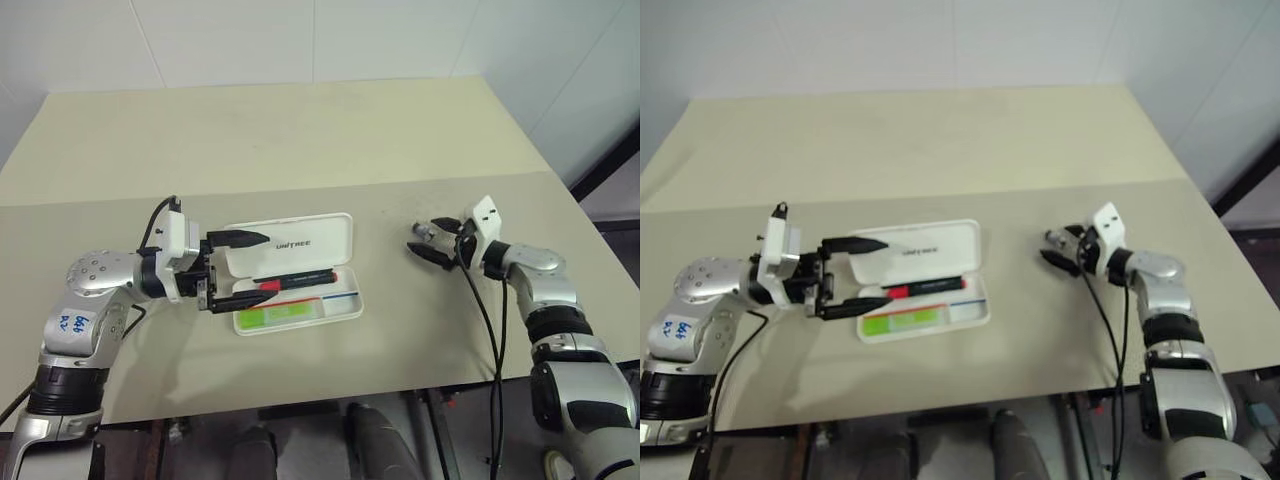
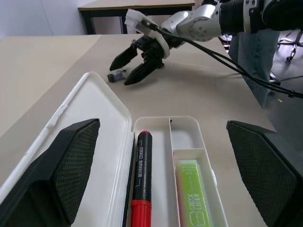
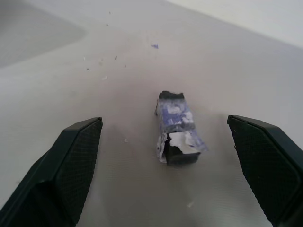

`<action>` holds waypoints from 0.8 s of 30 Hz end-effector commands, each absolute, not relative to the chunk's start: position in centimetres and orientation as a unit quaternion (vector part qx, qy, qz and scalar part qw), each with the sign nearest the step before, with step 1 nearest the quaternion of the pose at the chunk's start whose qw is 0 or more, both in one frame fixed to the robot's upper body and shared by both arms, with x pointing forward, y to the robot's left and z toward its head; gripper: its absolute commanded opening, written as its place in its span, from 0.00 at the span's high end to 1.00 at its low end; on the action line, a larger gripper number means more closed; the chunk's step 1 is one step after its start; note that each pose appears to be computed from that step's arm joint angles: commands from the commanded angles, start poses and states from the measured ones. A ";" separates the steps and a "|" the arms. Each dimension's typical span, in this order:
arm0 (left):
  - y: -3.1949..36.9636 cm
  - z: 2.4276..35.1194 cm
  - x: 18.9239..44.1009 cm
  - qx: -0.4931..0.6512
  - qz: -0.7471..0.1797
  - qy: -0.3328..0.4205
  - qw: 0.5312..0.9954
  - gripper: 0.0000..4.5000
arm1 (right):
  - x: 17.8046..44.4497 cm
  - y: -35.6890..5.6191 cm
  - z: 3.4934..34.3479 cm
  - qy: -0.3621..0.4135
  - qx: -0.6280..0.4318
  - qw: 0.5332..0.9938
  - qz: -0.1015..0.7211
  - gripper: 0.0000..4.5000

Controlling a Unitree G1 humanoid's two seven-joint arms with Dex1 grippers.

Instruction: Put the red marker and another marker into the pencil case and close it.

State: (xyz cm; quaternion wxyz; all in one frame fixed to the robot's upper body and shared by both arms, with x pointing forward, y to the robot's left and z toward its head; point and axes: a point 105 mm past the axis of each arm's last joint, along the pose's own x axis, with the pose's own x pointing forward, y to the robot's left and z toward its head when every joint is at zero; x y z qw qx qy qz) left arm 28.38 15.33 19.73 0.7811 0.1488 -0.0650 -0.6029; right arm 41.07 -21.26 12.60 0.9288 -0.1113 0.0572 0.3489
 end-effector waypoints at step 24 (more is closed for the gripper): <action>14.8 21.6 28.6 0.169 -0.599 -0.106 0.776 0.00 | 40.5 -18.9 17.1 -0.019 -0.145 0.890 0.433 0.91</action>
